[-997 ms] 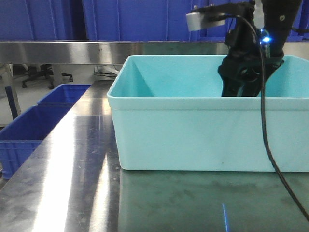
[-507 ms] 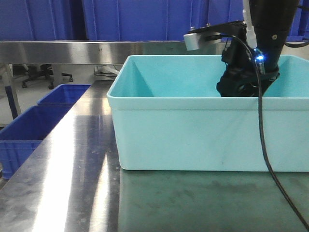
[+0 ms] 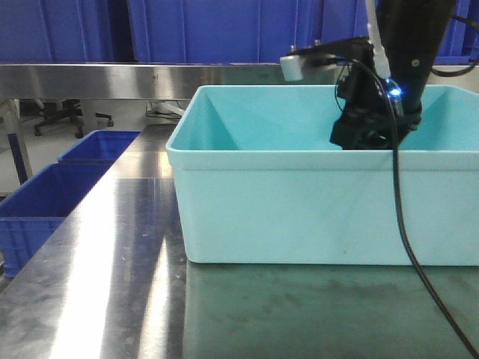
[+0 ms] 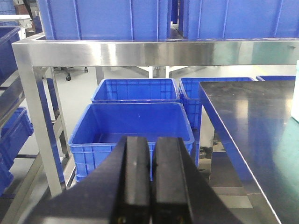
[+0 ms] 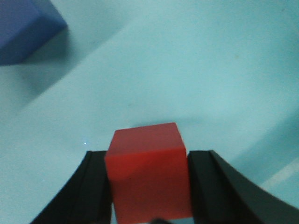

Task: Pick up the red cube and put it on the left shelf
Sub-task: 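Close the right gripper around the red cube, then lift the red cube up out of the light-blue bin with the right gripper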

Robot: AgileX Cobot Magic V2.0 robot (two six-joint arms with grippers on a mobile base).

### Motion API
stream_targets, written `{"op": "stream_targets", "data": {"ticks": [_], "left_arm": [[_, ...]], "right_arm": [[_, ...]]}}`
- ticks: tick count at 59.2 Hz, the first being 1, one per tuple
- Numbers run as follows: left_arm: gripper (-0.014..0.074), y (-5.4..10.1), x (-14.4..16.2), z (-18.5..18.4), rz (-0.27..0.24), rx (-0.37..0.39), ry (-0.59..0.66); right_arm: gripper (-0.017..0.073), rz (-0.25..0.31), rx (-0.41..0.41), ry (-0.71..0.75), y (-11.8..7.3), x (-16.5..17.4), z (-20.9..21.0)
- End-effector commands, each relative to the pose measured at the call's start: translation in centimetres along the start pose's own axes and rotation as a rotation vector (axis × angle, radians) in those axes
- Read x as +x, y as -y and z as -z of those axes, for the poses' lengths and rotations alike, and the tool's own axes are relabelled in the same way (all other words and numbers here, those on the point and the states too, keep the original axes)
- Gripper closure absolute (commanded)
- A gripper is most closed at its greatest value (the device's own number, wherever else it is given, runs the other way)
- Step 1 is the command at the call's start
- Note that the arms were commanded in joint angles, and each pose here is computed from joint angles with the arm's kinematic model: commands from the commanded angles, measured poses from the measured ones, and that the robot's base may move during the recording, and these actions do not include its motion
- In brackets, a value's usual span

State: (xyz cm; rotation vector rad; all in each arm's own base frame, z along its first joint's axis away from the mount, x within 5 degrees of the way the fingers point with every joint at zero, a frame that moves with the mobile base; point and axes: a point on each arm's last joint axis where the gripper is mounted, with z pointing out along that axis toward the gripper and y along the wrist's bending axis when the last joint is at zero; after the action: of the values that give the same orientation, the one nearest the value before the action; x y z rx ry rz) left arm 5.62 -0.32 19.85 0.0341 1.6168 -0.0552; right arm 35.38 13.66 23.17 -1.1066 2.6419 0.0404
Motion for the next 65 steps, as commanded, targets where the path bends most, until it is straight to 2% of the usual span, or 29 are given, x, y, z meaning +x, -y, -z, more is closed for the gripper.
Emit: {"op": "stream_targets", "data": {"ticks": [1,12,22,36,49,65], "left_arm": [[0.0492,0.0,-0.1,0.0,0.004,0.009,0.081],[0.0492,0.0,-0.1,0.0,0.004,0.009,0.081],[0.0492,0.0,-0.1,0.0,0.004,0.009,0.081],[0.0492,0.0,-0.1,0.0,0.004,0.009,0.081],[0.0492,0.0,-0.1,0.0,0.004,0.009,0.081],[0.0492,0.0,-0.1,0.0,0.004,0.009,0.081]], "right_arm": [[0.0495,0.001,0.056,0.166,0.3,-1.4,4.7],[0.0496,-0.067,0.046,0.418,-0.5,-2.2,9.9],[0.0505,-0.114,0.056,0.648,-1.5,-1.7,15.5],[0.0504,-0.145,0.158,0.913,-2.9,1.8,21.2],[0.0504,-0.173,0.222,1.019,-4.8,6.9,21.7],[0.0504,-0.195,0.264,1.072,-7.3,13.2,19.8]]}}
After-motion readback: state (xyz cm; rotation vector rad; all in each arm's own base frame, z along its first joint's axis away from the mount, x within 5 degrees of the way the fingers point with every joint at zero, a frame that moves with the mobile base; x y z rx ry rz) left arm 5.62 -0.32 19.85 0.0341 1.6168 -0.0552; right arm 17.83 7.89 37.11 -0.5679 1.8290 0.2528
